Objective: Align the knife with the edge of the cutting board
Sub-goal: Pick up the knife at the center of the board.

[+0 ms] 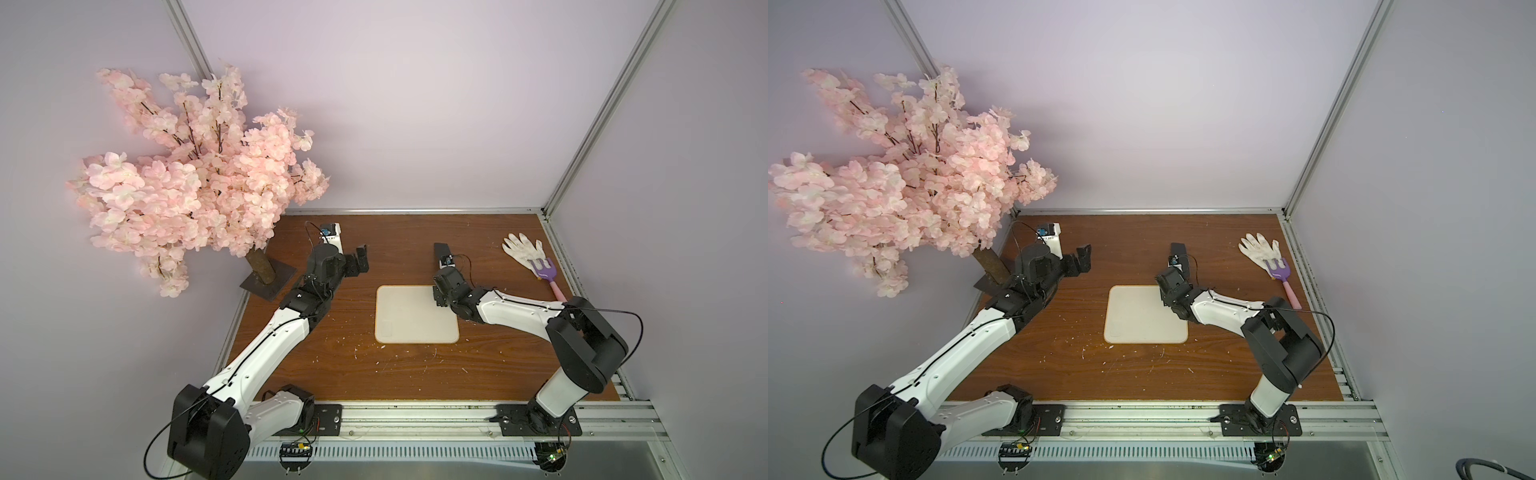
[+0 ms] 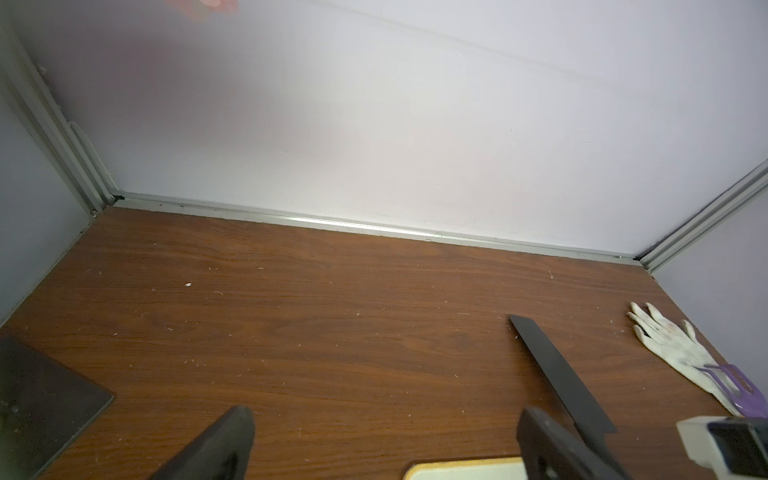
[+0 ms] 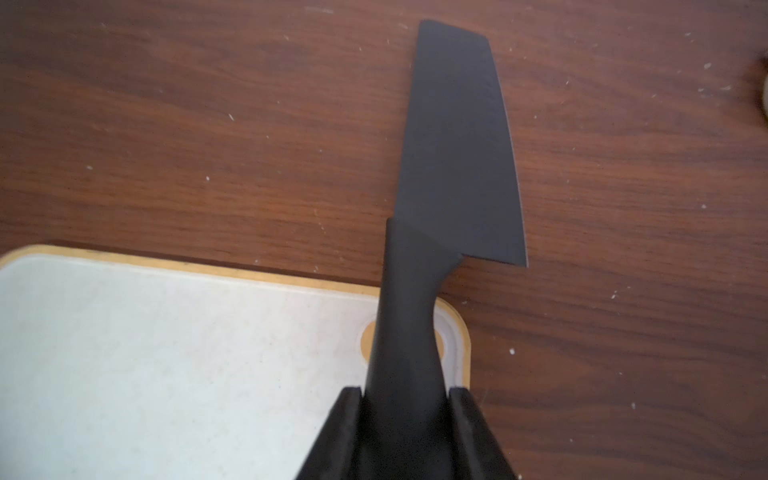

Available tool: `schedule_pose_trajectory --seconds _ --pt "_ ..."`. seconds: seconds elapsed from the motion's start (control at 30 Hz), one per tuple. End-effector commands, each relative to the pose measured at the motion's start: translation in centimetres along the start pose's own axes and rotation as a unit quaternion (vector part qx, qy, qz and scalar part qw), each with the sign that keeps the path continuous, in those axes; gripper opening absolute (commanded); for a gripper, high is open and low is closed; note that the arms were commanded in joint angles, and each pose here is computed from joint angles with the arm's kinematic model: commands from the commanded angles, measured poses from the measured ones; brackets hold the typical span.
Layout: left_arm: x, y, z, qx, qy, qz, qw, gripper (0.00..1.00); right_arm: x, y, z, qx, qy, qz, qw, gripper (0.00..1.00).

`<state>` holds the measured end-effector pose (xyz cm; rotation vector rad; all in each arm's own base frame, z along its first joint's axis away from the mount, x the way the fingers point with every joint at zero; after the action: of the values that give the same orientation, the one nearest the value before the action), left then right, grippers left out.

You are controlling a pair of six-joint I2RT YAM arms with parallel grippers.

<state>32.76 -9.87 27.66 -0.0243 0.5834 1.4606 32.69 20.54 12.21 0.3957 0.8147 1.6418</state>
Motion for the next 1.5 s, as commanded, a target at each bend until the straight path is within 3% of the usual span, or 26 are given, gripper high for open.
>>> schedule_pose_trajectory --seconds 0.0,0.6,1.1,1.47 --pt "-0.1 0.1 -0.2 0.004 -0.012 0.006 1.000 1.00 -1.0 1.8 2.2 -0.042 -0.012 -0.013 0.999 0.00" --pt "-0.3 0.1 -0.3 0.004 -0.015 0.004 1.000 1.00 -1.6 6.9 3.3 -0.082 -0.014 -0.016 0.996 0.00" --pt "-0.5 0.1 -0.5 0.007 -0.017 0.002 1.000 1.00 -0.5 9.1 1.0 -0.060 0.009 -0.013 0.998 0.00" --pt "-0.4 -0.1 -0.6 0.010 -0.018 0.004 1.000 1.00 0.9 9.4 -2.8 -0.025 0.009 0.015 1.000 0.00"
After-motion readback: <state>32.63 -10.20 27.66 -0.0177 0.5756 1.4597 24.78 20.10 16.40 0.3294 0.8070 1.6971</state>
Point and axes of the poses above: each gripper's point midway between its finger pads, its own y axis back along the fingers, its own x axis along the line the jaws close on, z = x × y, the point moved 5 cm from there along y, back along the fingers, and after that the axes turned 12 degrees about y, right-handed, at the moved point
